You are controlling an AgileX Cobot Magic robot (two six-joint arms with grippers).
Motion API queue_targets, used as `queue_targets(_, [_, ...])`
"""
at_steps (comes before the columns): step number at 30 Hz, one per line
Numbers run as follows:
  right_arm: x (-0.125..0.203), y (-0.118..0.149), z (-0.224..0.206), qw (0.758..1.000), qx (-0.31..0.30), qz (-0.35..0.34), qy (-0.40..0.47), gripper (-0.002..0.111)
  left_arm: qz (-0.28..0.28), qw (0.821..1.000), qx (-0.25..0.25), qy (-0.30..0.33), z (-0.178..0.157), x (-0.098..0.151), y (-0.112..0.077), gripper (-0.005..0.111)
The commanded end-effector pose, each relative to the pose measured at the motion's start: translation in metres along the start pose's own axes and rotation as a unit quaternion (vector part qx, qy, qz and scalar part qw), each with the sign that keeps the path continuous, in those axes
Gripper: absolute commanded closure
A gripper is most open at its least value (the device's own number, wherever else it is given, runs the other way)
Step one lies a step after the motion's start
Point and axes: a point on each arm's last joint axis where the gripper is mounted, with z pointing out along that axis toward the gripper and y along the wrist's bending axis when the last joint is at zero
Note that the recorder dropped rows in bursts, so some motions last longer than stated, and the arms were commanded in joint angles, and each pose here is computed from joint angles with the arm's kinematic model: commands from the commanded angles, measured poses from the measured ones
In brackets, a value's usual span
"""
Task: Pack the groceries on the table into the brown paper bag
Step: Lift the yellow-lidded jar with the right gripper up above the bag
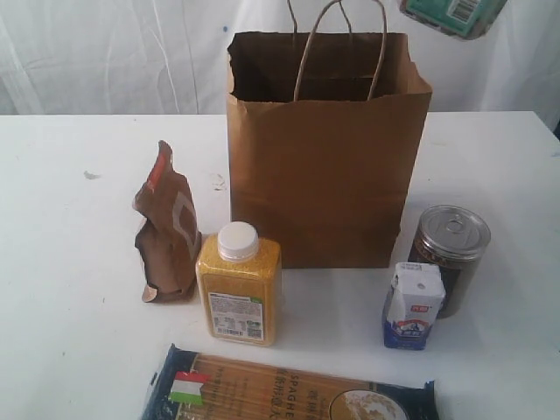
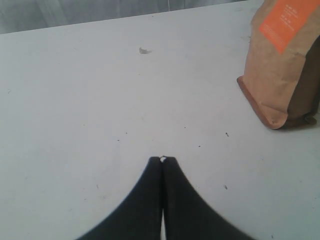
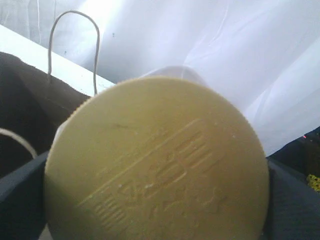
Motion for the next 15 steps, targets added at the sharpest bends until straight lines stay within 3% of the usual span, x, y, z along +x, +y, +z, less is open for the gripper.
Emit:
queue_targets(1, [-0.012, 0.005, 0.028, 0.999, -0.025, 0.026, -0.025, 0.108, -0.001, 1.0, 0.003, -0.004, 0.0, 0.0, 0.0, 0.107])
queue_targets(15, [-0.019, 0.025, 0.053, 0.994, -0.088, 0.055, -0.031, 0.108, -0.001, 1.0, 0.003, -0.004, 0.0, 0.0, 0.0, 0.107])
